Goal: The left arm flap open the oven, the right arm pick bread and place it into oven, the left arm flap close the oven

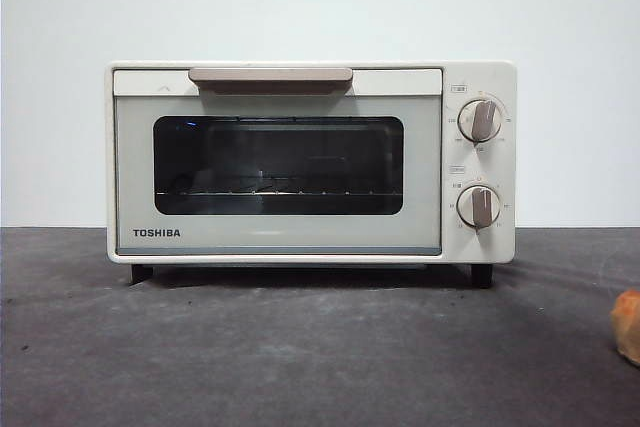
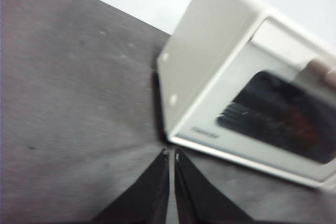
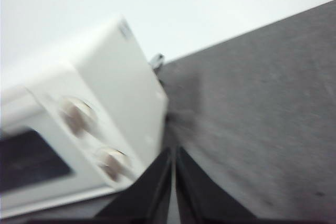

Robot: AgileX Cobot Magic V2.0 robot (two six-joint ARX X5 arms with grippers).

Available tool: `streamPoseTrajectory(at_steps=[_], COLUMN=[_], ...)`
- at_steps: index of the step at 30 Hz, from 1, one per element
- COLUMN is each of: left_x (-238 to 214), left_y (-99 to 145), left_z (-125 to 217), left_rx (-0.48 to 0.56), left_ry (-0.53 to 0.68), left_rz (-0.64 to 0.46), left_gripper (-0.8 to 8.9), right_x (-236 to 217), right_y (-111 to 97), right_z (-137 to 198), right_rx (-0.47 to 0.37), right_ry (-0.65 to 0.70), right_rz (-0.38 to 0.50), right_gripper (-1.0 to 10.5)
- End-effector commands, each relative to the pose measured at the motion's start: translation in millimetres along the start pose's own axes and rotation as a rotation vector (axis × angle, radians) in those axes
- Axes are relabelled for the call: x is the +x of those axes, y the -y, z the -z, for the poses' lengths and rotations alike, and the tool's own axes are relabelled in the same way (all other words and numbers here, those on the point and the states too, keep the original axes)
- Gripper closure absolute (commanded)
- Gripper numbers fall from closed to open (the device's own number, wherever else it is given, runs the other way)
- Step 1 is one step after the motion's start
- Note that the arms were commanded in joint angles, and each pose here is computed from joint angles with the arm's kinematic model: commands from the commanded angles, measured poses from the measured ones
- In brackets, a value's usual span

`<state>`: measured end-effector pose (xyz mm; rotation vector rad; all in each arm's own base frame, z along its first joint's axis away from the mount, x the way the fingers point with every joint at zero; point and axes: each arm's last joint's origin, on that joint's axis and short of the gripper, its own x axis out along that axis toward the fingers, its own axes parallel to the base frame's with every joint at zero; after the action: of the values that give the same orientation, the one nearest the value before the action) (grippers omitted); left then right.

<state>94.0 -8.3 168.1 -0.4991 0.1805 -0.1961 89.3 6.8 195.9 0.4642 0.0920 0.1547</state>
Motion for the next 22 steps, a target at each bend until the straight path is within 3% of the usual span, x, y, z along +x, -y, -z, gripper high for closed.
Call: streamPoseTrajectory(at_steps=[1,12,22], left_x=[-6.0,-14.9,-3.9], left_y=[13.5,57.9,95.2], left_z=[-21.0,-87.5,-139.2], left_rx=[-0.103,-0.059,0.054], left_ry=[0.035,-0.092,-0.271], left_rz=[0.044,0.085,0.249], left_gripper=[7.96,7.96,7.96], right_x=[-6.6,-13.4,-2.7], right_y=[-12.5,-52.6,-75.5], right_z=[-21.1,-87.8,-125.5], right_rx=[0.090,-0.012,-0.083], right_ry=[-0.028,-0.186,-0.280], right_rz=[-0.018,-0.148,-0.298], right_gripper=[9.4,9.4,9.4])
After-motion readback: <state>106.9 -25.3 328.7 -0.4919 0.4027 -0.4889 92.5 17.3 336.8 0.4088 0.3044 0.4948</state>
